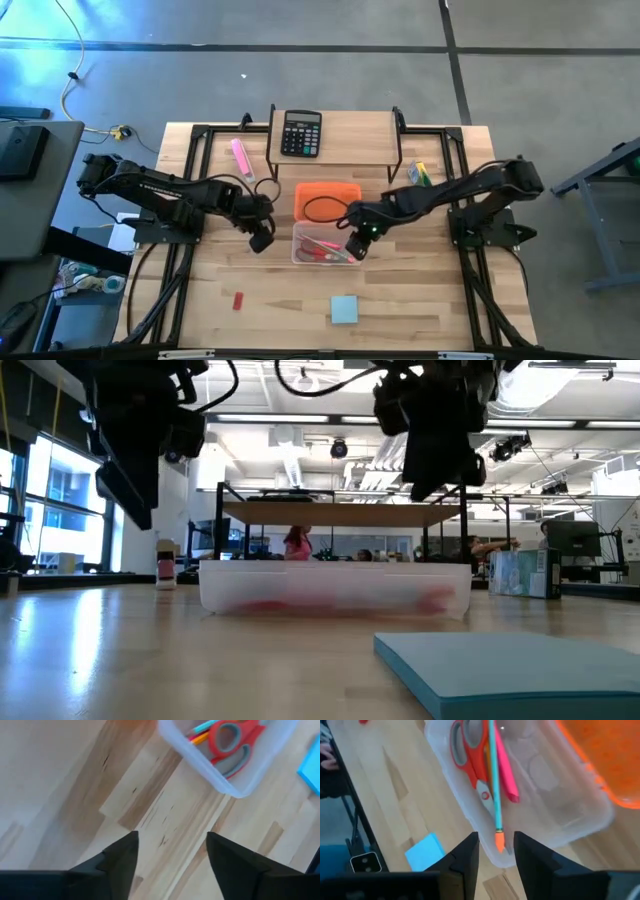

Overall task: Pack school essentials
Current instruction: Put the orange eraser into the supply box

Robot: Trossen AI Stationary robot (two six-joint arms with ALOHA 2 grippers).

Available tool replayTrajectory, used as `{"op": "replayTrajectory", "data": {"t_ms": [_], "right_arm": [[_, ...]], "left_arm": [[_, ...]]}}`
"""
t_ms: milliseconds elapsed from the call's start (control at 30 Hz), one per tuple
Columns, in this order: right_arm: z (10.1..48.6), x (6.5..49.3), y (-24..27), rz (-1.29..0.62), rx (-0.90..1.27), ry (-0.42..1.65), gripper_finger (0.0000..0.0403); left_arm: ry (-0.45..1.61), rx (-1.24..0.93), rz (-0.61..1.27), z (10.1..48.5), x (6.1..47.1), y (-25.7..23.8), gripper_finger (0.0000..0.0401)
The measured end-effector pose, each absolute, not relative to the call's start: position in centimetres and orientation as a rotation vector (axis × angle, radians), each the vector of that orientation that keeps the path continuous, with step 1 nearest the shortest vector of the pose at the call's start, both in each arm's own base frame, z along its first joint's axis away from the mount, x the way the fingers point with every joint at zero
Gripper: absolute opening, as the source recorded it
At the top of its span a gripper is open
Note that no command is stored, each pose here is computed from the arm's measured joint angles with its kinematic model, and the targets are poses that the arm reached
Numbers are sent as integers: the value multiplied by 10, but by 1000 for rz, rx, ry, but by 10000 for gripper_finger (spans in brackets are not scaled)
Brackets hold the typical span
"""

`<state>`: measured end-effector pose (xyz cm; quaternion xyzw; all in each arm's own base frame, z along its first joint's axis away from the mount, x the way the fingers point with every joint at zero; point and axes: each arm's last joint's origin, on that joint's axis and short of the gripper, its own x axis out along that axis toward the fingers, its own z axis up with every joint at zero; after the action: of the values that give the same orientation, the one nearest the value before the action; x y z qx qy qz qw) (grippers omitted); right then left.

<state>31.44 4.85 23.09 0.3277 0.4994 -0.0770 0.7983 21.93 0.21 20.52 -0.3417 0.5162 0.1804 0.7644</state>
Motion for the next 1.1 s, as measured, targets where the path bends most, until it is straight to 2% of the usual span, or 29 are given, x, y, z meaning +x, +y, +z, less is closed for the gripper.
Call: {"op": "replayTrajectory", "data": {"t_ms": [133,267,567,767,1100], "right_arm": [[241,304,43,-216,687,1068,113],[245,296,37,-264,671,1088,113],[243,290,25,-255,612,1153,113],[241,285,24,-225,562,1220,113],[240,283,23,-194,482,1244,113]], "left_arm": [[1148,-830,457,204,216,0,257],[1161,-946,518,203,214,-7,265],[1125,-1118,663,203,210,-45,246],[1155,-1210,694,202,200,-81,232],[1163,-1332,826,194,181,-125,230]]}}
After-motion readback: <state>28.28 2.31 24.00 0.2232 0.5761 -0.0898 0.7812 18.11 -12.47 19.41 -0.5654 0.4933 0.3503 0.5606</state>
